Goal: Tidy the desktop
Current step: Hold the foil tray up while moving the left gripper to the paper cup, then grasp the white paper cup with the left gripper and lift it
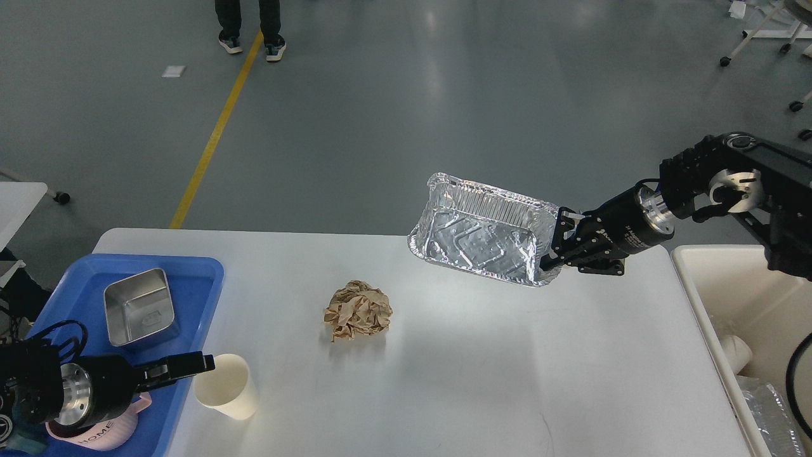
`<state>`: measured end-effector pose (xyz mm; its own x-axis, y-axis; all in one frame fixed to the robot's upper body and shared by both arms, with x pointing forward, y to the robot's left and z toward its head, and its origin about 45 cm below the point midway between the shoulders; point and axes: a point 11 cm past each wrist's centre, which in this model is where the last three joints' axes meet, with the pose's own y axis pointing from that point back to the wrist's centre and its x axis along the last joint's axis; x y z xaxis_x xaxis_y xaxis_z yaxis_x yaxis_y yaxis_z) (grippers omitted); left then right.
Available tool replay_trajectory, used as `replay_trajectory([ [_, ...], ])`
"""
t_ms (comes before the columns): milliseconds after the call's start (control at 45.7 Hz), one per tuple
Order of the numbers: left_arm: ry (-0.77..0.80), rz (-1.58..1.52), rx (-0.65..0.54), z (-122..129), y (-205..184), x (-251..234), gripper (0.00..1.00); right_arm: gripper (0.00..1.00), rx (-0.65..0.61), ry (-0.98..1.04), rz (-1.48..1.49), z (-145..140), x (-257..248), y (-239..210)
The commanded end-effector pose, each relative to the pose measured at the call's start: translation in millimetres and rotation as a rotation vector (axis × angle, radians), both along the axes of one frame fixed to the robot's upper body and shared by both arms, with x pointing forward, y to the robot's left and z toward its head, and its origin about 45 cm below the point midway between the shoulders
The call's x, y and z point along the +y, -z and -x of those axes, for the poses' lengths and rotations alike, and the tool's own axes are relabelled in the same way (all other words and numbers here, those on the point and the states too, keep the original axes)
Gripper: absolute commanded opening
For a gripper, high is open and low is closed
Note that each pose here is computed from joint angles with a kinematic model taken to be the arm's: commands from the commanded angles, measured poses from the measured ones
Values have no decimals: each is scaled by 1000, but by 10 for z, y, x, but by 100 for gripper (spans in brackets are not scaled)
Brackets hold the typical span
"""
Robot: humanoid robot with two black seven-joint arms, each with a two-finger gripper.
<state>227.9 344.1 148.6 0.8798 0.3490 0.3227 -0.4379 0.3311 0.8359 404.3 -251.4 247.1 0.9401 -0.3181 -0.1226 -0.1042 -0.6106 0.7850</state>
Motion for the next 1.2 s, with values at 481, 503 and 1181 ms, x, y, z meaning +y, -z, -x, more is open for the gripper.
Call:
replay_trajectory([
  [481,13,-12,51,66,267,-94,62,0,-2,5,-2,10,-41,-20],
  [503,15,-10,51,64,274,-107,60,0,-3,4,-3,8,-32,-25],
  [1181,46,6,46,63,279,-93,6,0,-4,4,-4,6,-31,-28],
])
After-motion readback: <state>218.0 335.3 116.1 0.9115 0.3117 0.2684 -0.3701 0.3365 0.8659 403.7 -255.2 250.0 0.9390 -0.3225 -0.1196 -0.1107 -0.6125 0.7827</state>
